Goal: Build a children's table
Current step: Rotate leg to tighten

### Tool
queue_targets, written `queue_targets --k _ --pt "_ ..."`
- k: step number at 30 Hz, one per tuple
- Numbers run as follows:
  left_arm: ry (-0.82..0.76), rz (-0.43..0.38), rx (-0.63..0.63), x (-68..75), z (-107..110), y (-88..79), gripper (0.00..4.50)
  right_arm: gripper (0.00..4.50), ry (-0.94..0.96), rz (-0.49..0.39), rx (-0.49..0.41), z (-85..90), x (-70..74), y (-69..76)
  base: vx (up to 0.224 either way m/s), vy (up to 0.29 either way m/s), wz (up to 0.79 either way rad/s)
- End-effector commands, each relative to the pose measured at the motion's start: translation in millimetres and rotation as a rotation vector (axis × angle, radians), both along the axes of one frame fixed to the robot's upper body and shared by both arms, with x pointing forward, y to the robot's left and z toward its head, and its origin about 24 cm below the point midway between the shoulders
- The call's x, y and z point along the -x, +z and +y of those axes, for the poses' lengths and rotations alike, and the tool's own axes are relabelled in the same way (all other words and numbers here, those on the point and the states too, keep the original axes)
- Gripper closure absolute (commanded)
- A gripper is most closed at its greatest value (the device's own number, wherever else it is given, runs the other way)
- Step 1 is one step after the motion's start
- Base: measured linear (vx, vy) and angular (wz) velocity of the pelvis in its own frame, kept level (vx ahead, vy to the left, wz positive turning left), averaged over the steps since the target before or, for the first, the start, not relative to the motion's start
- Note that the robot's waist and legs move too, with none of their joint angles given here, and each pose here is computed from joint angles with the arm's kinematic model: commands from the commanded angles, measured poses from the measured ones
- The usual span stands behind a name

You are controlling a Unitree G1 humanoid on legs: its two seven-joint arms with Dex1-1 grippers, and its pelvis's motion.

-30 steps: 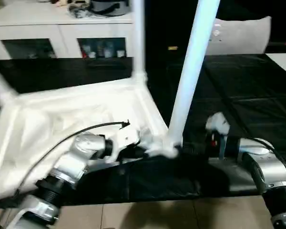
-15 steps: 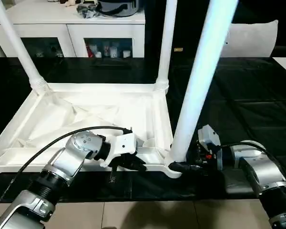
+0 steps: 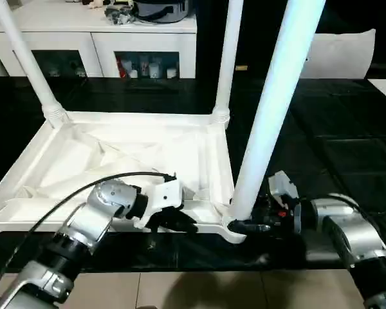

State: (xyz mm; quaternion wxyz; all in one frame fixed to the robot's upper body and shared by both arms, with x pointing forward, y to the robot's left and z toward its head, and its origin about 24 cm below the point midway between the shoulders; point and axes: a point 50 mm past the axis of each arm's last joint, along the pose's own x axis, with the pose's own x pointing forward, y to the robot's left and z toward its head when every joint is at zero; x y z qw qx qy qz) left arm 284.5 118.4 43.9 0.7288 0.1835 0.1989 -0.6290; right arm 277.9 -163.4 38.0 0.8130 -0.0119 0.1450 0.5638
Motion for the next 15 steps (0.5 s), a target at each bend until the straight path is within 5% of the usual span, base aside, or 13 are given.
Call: queue_targets --k 1,4,9,11,15 --pt "0.111 -0.015 0.054 -3.8 -21.4 0.1 4.5 1.87 -0.189 0.023 -0.003 18.6 -15.2 -3.4 0.0 0.0 0.0" --pt "0.194 -0.027 0.08 -7.7 -27.5 2.4 4.5 1.88 -0.315 0.023 0.009 23.1 -23.2 -6.2 0.0 0.0 0.0" --pt "0.544 -0.088 0.119 -28.5 -50.0 10.5 4.5 1.88 -0.683 0.012 0.069 31.0 -42.6 -13.9 0.0 0.0 0.0" --pt "0.569 -0.094 0.125 -29.8 -52.1 11.4 4.5 1.88 -0.692 0.001 0.065 31.5 -43.1 -13.1 0.0 0.0 0.0" --pt "0.538 -0.121 0.099 -25.6 -62.1 9.8 4.5 1.16 -0.732 -0.005 0.045 32.9 -42.5 -12.1 0.0 0.0 0.0"
